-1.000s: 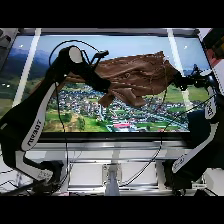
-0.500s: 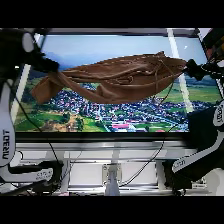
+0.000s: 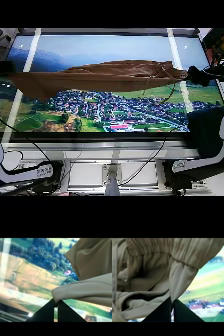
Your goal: Fold the clothes and pants, and hang the long-sleeved shirts on hangers.
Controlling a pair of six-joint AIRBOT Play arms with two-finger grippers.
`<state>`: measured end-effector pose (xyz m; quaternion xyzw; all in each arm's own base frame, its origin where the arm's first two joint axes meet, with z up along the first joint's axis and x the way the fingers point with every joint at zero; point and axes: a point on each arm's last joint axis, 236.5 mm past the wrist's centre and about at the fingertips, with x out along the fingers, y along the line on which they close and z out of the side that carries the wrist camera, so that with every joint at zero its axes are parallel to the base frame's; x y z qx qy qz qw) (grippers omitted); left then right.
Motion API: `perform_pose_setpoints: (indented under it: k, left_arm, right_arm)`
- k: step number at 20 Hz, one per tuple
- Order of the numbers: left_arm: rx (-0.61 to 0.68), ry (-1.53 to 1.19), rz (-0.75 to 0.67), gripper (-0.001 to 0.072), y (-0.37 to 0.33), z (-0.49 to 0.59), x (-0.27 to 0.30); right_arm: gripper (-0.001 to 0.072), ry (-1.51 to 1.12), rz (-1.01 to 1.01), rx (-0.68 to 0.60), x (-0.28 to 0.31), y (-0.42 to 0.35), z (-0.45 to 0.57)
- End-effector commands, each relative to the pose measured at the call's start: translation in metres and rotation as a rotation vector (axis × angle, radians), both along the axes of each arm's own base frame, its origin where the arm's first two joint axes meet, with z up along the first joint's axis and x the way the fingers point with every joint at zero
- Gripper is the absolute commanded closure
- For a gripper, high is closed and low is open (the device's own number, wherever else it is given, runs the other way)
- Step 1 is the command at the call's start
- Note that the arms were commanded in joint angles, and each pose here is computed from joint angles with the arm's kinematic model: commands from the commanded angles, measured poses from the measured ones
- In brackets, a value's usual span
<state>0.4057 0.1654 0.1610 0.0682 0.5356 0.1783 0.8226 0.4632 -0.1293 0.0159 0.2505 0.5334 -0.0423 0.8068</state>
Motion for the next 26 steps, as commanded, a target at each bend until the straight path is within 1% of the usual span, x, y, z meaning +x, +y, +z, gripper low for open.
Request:
perform_pose_setpoints:
  k: [1,2,4,6,8,9,12,15,17,20,23,26]
  left_arm:
    - [-0.094,-0.042,-0.049,0.0691,0.002,-0.011,0.007]
    - [-0.094,-0.031,-0.106,0.0691,-0.003,-0.017,0.010]
    - [-0.067,-0.025,-0.173,0.0692,-0.006,-0.026,0.018]
    - [-0.061,-0.021,-0.186,0.0692,-0.005,-0.031,0.019]
    - [-0.086,0.034,-0.178,0.0691,-0.008,-0.042,0.007]
    - [-0.096,0.094,-0.167,0.0691,-0.008,-0.050,-0.006]
    - [-0.070,0.333,-0.097,0.0690,0.009,-0.074,-0.060]
    - [-0.115,0.487,-0.086,0.0691,0.014,-0.098,-0.100]
    - [-0.156,0.560,-0.056,0.0691,0.019,-0.114,-0.126]
    - [-0.225,0.658,0.004,0.0691,0.022,-0.139,-0.166]
    - [-0.267,0.762,0.057,0.0691,0.024,-0.156,-0.202]
    - [-0.305,0.826,0.086,0.0691,0.023,-0.167,-0.225]
  right_arm:
    - [0.0677,-0.040,-0.054,-0.073,-0.037,0.002,0.001]
    - [0.0677,-0.056,-0.072,-0.082,-0.052,0.007,-0.001]
    - [0.0677,-0.078,-0.109,-0.096,-0.084,0.018,-0.009]
    - [0.0677,-0.099,-0.141,-0.101,-0.116,0.031,-0.014]
    - [0.0677,-0.095,-0.155,-0.097,-0.146,0.045,-0.024]
    - [0.0677,-0.093,-0.156,-0.094,-0.158,0.051,-0.026]
    - [0.0677,-0.038,-0.116,-0.061,-0.189,0.072,-0.027]
    - [0.0676,0.003,-0.070,-0.072,-0.213,0.082,-0.019]
    - [0.0676,0.073,-0.037,-0.116,-0.236,0.079,-0.021]
    - [0.0676,0.252,0.011,-0.162,-0.280,0.074,-0.031]
    - [0.0676,0.367,0.039,-0.140,-0.308,0.080,-0.034]
    - [0.0676,0.408,0.051,-0.124,-0.318,0.084,-0.035]
